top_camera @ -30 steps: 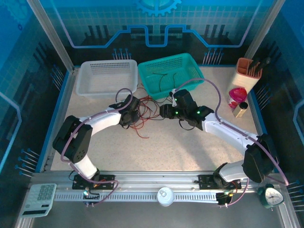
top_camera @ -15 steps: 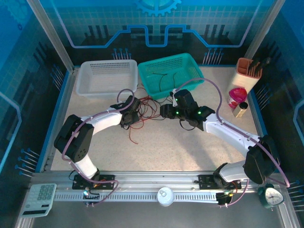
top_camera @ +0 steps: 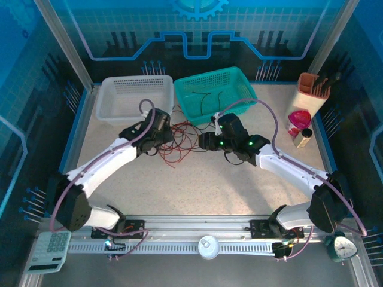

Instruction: Untangle the cables

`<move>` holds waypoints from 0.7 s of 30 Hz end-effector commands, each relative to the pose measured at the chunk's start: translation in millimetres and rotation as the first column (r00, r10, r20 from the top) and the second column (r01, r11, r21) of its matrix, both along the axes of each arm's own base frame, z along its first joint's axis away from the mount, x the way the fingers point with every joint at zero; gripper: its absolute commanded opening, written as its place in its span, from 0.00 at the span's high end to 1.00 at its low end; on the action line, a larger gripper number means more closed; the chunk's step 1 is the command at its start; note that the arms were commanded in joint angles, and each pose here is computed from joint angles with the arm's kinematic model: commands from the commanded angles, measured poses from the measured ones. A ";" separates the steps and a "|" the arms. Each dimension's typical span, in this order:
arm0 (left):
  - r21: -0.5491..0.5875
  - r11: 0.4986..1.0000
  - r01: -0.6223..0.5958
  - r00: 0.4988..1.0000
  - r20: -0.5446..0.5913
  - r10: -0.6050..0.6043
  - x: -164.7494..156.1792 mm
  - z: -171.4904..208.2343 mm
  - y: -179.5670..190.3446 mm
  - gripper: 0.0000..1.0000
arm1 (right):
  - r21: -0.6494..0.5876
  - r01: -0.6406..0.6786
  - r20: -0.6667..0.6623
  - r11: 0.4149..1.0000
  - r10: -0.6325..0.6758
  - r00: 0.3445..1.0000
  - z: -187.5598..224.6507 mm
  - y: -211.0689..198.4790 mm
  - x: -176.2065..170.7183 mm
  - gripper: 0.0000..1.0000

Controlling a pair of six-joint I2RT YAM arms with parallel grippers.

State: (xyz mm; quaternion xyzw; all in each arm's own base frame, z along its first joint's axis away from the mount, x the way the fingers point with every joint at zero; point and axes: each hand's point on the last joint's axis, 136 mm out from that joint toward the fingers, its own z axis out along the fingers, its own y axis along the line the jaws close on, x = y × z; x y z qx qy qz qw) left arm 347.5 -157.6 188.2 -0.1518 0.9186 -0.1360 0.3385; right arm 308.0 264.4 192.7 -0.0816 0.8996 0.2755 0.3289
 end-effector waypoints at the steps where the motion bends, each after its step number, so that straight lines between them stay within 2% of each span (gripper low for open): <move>1: -0.047 0.995 0.092 0.994 0.061 -0.089 -7.7 43.5 -11.7 1.00 | 0.047 -0.047 0.037 0.998 0.045 0.998 17.1 14.3 -0.9 0.49; 12: -0.210 0.936 0.281 0.937 0.271 -0.220 -17.6 159.7 -46.1 1.00 | 0.069 -0.044 0.090 0.997 0.037 0.995 37.7 12.6 1.1 0.48; 21: -0.264 0.855 0.446 0.838 0.457 -0.296 -38.7 256.5 -63.2 1.00 | 0.096 -0.025 0.184 0.995 0.007 0.983 78.6 -1.4 0.0 0.44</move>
